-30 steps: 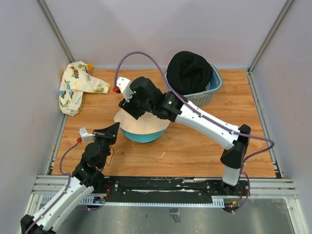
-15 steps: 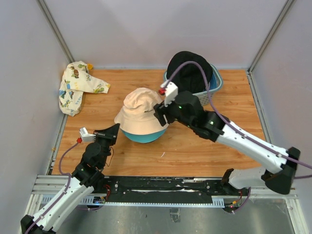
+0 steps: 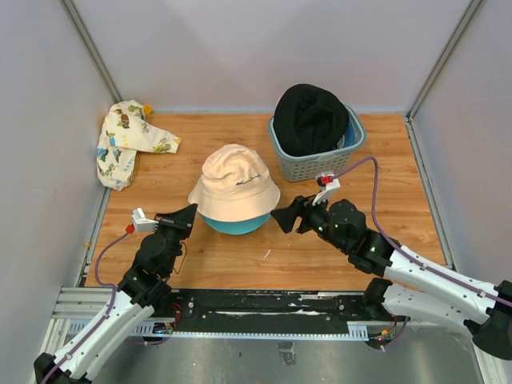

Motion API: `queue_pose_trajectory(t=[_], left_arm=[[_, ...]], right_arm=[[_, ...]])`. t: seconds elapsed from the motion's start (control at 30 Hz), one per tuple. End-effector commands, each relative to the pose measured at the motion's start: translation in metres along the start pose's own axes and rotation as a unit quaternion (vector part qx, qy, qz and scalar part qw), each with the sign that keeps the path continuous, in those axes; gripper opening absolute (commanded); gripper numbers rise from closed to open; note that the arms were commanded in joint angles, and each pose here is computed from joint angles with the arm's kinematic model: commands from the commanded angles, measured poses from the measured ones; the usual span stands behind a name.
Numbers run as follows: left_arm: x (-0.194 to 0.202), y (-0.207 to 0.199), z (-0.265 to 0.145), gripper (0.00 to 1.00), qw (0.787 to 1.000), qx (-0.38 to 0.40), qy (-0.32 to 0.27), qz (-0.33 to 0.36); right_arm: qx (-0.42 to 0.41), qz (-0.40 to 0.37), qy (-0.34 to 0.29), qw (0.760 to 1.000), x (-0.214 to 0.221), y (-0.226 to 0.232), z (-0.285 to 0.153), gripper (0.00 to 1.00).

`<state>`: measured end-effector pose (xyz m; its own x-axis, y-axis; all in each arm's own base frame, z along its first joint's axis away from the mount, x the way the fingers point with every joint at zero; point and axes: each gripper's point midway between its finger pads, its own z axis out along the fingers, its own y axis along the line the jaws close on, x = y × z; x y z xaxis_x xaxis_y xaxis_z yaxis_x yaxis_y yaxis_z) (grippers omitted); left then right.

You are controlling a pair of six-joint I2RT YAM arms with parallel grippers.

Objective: Stack the hats
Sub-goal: Stack the hat on the hat.

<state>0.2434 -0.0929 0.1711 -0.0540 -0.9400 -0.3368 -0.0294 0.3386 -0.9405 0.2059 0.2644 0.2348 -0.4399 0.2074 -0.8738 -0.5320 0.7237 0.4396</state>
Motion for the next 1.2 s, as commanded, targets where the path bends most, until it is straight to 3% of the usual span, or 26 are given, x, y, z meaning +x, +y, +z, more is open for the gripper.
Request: queue_pose_trajectory(t=[0.0, 0.13, 0.4, 0.67, 0.93, 1.07, 1.17], left_arm=[[-0.008, -0.005, -0.001, 0.0, 0.999, 0.001, -0.013, 0.029], [-0.007, -0.005, -0.001, 0.01, 0.999, 0.002, -0.008, 0.036], [-0.004, -0.005, -0.001, 0.0, 0.999, 0.007, -0.002, 0.043], [-0.005, -0.006, -0.001, 0.0, 0.998, 0.01, -0.003, 0.054], [-0.002, -0.004, 0.0, 0.0, 0.998, 0.007, 0.002, 0.06], [0.0, -0.002, 0.001, 0.0, 0.998, 0.005, 0.004, 0.062], [0.0, -0.001, 0.001, 0.01, 0.998, 0.003, 0.005, 0.063]], right_arm=[[-0.057, 0.147, -0.076, 0.985, -0.021, 0.017, -0.004, 0.7], [-0.074, 0.206, -0.091, 0.971, -0.017, 0.018, -0.007, 0.73], [-0.097, 0.295, -0.059, 0.949, 0.001, 0.028, 0.006, 0.75], [-0.125, 0.339, -0.021, 0.932, 0.022, 0.039, 0.02, 0.75], [-0.141, 0.347, -0.029, 0.927, 0.016, 0.047, 0.032, 0.74], [-0.143, 0.352, -0.028, 0.925, 0.016, 0.049, 0.039, 0.7], [-0.143, 0.356, -0.032, 0.923, 0.018, 0.048, 0.045, 0.58]])
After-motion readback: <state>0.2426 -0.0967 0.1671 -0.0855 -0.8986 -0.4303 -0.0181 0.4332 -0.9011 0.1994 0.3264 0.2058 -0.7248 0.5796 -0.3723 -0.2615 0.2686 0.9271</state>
